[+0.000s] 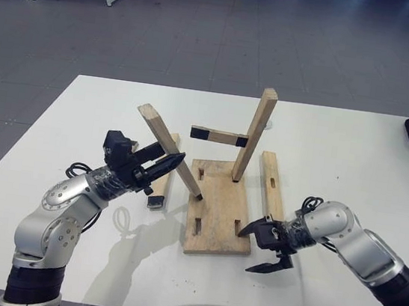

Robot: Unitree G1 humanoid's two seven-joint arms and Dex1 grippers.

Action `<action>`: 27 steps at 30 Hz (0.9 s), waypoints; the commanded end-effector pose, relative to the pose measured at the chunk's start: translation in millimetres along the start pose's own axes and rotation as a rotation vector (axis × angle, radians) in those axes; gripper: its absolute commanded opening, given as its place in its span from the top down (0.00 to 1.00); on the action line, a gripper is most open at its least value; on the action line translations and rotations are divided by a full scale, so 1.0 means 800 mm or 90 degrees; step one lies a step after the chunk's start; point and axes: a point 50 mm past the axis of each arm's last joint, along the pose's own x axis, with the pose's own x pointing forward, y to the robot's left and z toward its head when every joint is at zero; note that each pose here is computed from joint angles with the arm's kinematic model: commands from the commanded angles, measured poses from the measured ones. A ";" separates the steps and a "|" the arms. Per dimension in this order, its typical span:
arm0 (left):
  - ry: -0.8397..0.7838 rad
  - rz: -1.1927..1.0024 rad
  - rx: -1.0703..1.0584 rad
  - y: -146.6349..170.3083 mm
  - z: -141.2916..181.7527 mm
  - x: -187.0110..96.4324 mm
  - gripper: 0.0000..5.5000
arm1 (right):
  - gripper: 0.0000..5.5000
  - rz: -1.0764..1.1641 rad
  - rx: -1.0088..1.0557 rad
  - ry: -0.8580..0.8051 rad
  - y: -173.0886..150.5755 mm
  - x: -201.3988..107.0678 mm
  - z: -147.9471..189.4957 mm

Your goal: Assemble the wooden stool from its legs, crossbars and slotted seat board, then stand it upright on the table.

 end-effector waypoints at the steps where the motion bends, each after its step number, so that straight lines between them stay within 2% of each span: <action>1: -0.010 -0.005 0.014 -0.001 0.005 0.002 0.63 | 0.27 0.026 0.022 0.051 0.006 0.005 -0.015; 9: -0.021 -0.006 0.024 0.003 0.006 -0.001 0.63 | 0.27 0.098 0.018 0.095 0.030 -0.021 -0.030; 12: -0.018 -0.006 0.027 0.005 0.001 -0.001 0.63 | 0.27 0.096 0.013 0.103 0.027 -0.026 -0.031; 21: 0.063 -0.098 0.017 -0.001 -0.026 0.000 0.63 | 0.27 0.136 0.055 0.089 0.035 -0.029 -0.036; 27: 0.115 -0.131 -0.010 0.020 -0.023 0.002 0.63 | 0.27 0.138 0.069 0.082 0.031 -0.028 -0.036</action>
